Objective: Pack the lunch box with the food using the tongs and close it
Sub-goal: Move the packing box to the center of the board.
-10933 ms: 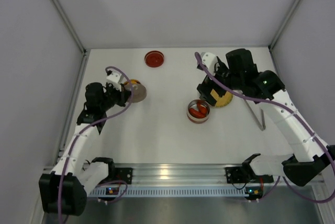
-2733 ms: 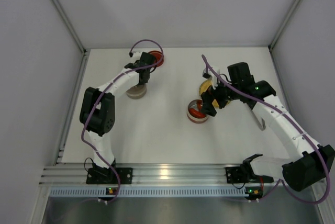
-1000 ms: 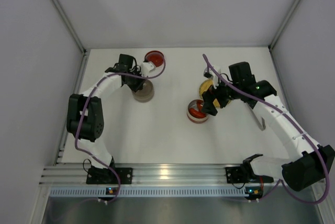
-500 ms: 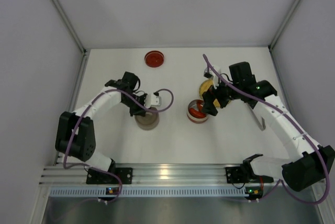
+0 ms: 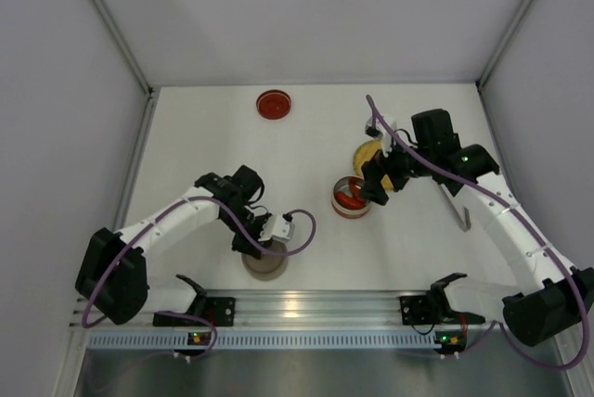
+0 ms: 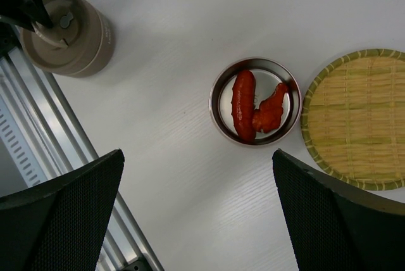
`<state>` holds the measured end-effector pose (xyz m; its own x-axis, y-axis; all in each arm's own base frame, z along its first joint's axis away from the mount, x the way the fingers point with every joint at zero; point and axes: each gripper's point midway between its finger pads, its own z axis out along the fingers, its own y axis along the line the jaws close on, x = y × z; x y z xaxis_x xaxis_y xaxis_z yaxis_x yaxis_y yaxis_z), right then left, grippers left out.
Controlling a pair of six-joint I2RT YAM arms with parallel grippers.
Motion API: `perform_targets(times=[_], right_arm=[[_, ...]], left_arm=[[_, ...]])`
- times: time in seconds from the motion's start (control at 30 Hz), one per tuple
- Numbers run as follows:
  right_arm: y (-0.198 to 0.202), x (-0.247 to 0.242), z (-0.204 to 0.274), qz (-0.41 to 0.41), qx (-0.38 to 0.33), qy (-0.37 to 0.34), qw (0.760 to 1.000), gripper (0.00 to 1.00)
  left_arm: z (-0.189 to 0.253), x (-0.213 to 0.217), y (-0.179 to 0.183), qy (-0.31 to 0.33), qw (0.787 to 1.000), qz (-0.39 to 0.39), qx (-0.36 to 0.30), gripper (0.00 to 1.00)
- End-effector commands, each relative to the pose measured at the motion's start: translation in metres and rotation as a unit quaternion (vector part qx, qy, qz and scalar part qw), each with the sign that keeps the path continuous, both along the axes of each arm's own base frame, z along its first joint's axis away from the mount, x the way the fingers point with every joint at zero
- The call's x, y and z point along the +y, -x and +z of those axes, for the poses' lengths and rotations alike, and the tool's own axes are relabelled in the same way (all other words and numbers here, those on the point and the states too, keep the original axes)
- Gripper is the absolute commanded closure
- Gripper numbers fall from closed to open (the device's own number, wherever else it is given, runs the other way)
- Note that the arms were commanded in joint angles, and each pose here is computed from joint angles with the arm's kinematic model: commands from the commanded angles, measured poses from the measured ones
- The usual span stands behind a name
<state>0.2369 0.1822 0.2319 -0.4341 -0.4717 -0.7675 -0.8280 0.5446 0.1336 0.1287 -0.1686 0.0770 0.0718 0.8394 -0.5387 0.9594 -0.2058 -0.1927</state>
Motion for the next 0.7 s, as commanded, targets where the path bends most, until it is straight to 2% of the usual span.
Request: perform_targets(times=[0.0, 0.27, 0.5, 0.6, 0.63, 0.67], right_arm=[[-0.002, -0.005, 0.026, -0.01, -0.032, -0.018, 0.999, 0.0], [0.0, -0.006, 0.021, -0.01, -0.027, -0.016, 0.999, 0.01], [0.0, -0.006, 0.019, -0.01, -0.028, -0.015, 0.999, 0.01], [-0.001, -0.005, 0.019, -0.009, -0.028, -0.016, 0.999, 0.0], [0.0, -0.005, 0.019, -0.009, -0.026, -0.016, 0.999, 0.01], [-0.001, -0.005, 0.019, -0.01, -0.028, -0.016, 0.999, 0.01]], left_arm=[[-0.021, 0.019, 0.022, -0.058, 0.997, 0.008, 0.046, 0.74], [-0.017, 0.008, 0.008, -0.04, 0.999, 0.026, 0.027, 0.71], [0.0, 0.002, 0.006, -0.006, 1.0, 0.018, -0.004, 0.54], [0.014, 0.001, 0.015, 0.021, 1.0, -0.006, -0.009, 0.44], [0.017, 0.001, 0.017, 0.028, 0.999, -0.012, -0.01, 0.32], [0.022, 0.0, 0.018, 0.041, 0.999, -0.026, -0.023, 0.31]])
